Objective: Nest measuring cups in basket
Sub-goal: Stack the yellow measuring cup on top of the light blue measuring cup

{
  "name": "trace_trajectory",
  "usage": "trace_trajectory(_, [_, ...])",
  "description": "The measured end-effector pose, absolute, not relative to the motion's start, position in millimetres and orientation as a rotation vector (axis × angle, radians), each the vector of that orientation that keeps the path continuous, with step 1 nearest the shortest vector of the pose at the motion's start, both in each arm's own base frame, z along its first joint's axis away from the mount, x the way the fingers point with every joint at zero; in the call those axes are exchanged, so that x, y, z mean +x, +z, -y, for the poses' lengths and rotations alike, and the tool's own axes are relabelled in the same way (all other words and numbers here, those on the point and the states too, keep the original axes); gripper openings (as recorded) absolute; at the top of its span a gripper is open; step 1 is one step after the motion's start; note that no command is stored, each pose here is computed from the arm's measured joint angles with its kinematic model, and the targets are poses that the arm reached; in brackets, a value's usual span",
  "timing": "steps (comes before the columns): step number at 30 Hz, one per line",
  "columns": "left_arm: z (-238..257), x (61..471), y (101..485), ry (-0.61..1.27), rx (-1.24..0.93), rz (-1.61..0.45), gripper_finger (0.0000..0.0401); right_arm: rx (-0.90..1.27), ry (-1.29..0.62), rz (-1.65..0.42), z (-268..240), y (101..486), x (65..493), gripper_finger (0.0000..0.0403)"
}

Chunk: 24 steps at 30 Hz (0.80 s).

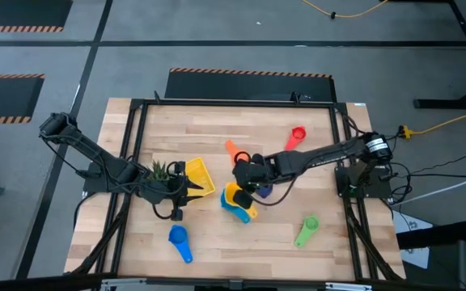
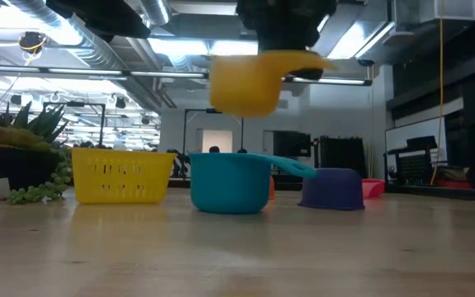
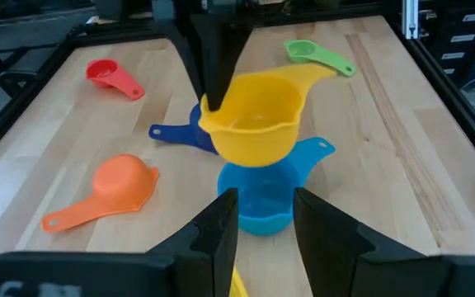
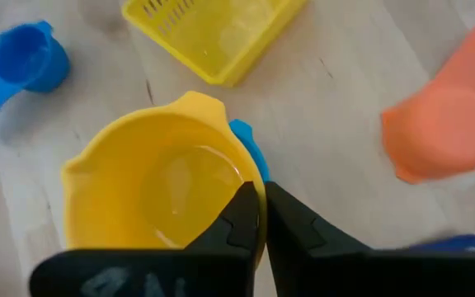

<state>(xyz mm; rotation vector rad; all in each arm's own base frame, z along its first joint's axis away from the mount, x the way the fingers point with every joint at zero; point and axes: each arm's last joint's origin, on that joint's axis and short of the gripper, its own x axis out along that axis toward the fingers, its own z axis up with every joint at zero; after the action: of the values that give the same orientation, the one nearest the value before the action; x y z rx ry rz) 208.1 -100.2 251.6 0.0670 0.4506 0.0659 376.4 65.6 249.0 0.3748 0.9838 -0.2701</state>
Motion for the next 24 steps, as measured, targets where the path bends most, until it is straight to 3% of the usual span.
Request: trace_trajectory(24, [100.3, 208.2, 251.5, 0.066, 0.067, -0.451, 0.0111, 0.333, -0.272, -0.983, -62.6, 206.7, 385.8, 0.0020])
